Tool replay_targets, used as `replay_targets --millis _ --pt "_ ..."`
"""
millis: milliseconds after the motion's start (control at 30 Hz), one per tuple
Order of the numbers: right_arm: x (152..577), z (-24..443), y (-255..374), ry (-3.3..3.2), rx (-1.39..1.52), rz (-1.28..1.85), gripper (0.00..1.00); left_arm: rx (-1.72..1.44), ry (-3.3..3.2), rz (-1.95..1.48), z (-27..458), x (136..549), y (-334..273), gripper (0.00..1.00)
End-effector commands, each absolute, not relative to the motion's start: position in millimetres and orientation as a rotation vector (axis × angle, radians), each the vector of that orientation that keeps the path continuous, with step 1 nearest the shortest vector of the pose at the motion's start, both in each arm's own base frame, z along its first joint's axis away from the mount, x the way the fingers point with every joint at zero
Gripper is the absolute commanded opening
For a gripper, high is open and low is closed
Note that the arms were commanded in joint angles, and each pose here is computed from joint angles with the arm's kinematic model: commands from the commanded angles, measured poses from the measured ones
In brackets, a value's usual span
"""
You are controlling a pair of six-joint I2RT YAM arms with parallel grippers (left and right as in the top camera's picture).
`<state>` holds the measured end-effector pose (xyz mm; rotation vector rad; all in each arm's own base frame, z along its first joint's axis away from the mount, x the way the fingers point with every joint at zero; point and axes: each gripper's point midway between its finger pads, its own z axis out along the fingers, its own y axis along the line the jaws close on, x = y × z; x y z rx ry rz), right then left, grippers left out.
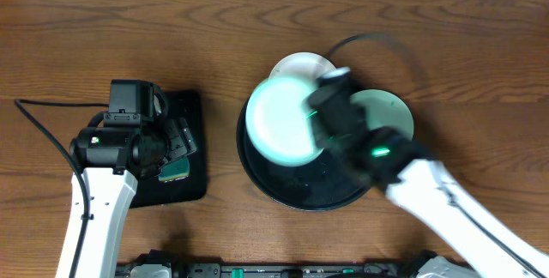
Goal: Clean dirty plates on tray and stack at the side
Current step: 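Lift the cleaned plate off the round tray with the right gripper, then place the plate on the table right of the tray and release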
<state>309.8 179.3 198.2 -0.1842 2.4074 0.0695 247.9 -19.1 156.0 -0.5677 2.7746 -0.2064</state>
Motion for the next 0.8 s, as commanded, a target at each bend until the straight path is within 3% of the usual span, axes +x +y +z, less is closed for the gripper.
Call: replay_targets --millis 0,500,767 --pt "323.5 231.0 144.8 2.392 0.034 0.293 0.02 -0.553 2.776 -0.202 157.0 248.7 -19.1 0.82" --pt "340.6 181.0 -98.3 2.394 0.911 0.205 0.02 -0.552 2.775 -0.202 157.0 248.7 -19.0 0.82" --pt "336.4 120.9 -169.2 2.394 1.203 0.196 0.02 -0.552 2.776 -0.202 156.9 248.7 -19.0 0.82"
